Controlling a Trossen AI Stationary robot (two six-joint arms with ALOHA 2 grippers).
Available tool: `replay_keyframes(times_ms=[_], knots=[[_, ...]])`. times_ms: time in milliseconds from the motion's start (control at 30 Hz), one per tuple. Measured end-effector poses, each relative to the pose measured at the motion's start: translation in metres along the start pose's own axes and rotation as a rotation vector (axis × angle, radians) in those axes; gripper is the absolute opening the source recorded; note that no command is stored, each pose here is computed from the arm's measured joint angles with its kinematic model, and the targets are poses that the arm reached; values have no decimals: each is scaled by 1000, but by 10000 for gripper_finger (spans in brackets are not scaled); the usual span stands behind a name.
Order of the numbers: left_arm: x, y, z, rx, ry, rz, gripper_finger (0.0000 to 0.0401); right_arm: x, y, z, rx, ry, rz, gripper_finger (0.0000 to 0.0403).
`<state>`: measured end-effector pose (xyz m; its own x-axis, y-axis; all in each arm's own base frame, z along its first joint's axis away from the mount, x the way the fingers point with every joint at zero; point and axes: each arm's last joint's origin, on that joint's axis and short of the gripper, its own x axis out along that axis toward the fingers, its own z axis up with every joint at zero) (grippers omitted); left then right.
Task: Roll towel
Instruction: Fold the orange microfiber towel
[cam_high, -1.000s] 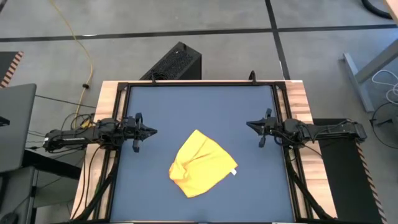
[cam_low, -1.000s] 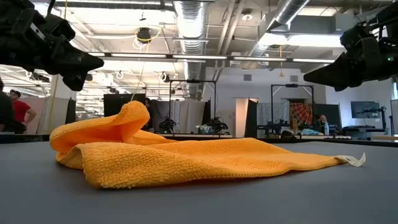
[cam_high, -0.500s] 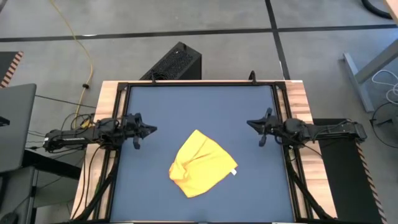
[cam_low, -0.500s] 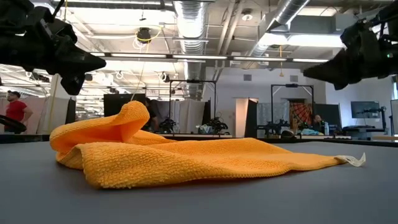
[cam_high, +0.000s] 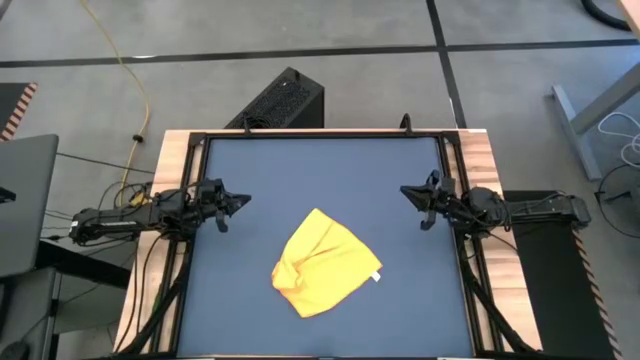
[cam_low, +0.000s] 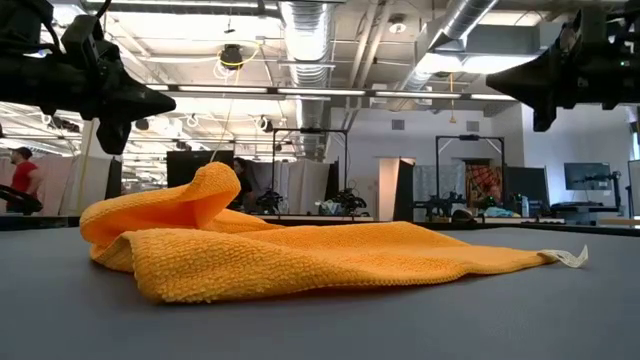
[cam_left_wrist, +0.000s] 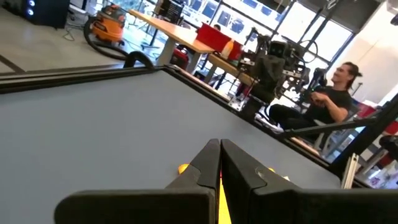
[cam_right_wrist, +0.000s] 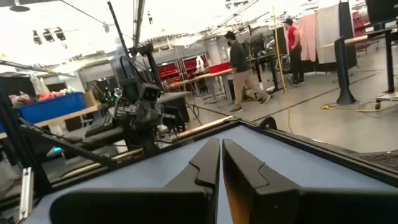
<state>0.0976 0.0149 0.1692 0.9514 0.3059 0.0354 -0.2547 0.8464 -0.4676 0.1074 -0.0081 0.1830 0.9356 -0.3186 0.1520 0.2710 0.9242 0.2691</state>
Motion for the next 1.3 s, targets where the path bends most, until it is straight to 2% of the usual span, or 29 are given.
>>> replay_keyframes(times_ms=[100,267,400,567,700,867,967,1133,1300], knots=[[0,0,0,1,-3,-4,0,1,2,-4,5,40,16,46],[0,-2,5,-73,-62,0,0,6,10,-9,8,69,68,46],[4,-7,9,-53,-77,-68,0,13,19,-12,-6,114,102,46],[15,-15,4,-16,-4,-193,0,32,34,-8,-48,161,119,46],[27,-22,-4,60,97,-204,0,50,46,-9,-101,222,121,47],[44,-48,0,134,188,-350,0,71,62,-19,-143,317,128,47],[55,-66,-3,181,264,-396,0,83,73,-26,-163,360,141,47],[72,-99,-6,225,337,-405,0,108,93,-30,-270,389,172,47],[87,-129,-13,227,470,-380,0,131,109,-33,-300,417,178,47]])
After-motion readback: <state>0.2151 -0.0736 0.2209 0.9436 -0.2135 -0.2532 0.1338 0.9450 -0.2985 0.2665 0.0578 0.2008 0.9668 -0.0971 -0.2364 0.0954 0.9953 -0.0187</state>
